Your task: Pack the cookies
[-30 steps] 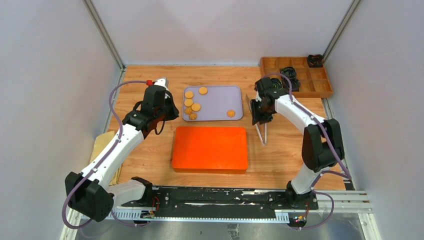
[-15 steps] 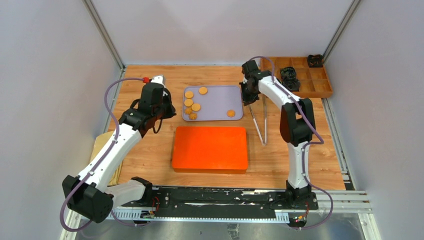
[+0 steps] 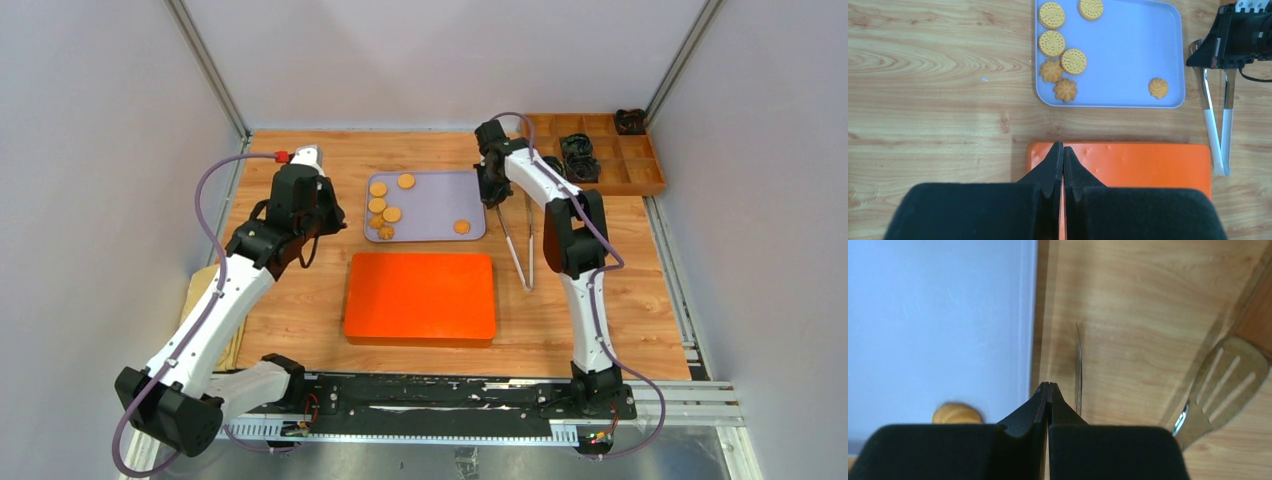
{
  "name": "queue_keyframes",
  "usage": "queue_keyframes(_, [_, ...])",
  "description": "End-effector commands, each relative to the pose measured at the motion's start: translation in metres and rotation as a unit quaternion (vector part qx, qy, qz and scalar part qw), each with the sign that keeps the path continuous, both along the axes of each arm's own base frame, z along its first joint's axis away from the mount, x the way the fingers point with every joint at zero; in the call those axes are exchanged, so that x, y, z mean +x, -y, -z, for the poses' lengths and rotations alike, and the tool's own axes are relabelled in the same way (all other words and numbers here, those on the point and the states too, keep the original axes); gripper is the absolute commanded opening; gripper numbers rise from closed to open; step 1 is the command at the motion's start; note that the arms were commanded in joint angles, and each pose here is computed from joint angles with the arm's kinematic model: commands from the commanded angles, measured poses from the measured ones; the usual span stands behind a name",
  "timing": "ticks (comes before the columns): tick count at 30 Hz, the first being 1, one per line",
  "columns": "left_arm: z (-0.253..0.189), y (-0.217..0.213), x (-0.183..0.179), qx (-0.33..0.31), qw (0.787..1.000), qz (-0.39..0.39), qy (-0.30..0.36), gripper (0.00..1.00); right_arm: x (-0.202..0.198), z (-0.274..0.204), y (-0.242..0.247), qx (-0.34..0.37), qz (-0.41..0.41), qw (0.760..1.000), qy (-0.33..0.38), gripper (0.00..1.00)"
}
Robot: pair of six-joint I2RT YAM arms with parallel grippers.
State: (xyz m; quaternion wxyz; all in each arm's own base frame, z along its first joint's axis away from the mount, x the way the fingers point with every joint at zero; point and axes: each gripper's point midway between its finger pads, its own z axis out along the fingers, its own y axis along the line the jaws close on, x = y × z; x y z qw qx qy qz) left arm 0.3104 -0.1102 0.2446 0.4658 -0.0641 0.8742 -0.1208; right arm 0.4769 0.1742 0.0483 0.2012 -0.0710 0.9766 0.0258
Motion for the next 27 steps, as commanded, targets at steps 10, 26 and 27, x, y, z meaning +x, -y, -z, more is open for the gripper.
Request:
queue_keyframes(10, [0.005, -0.012, -0.011, 0.018, 1.000, -0.013, -0.005, 0.02, 0.003, 0.023, -0.051, 0.039, -0.062, 0.997, -0.012, 0.00])
queue_keyframes(26, [0.011, -0.012, -0.012, 0.019, 1.000, -0.012, -0.012, 0.03, -0.010, 0.014, -0.063, 0.006, -0.071, 0.997, 0.005, 0.00])
queue_keyframes(27, [0.011, -0.012, -0.012, 0.019, 1.000, -0.013, -0.012, 0.02, -0.008, 0.009, -0.057, -0.008, -0.061, 0.998, 0.014, 0.00])
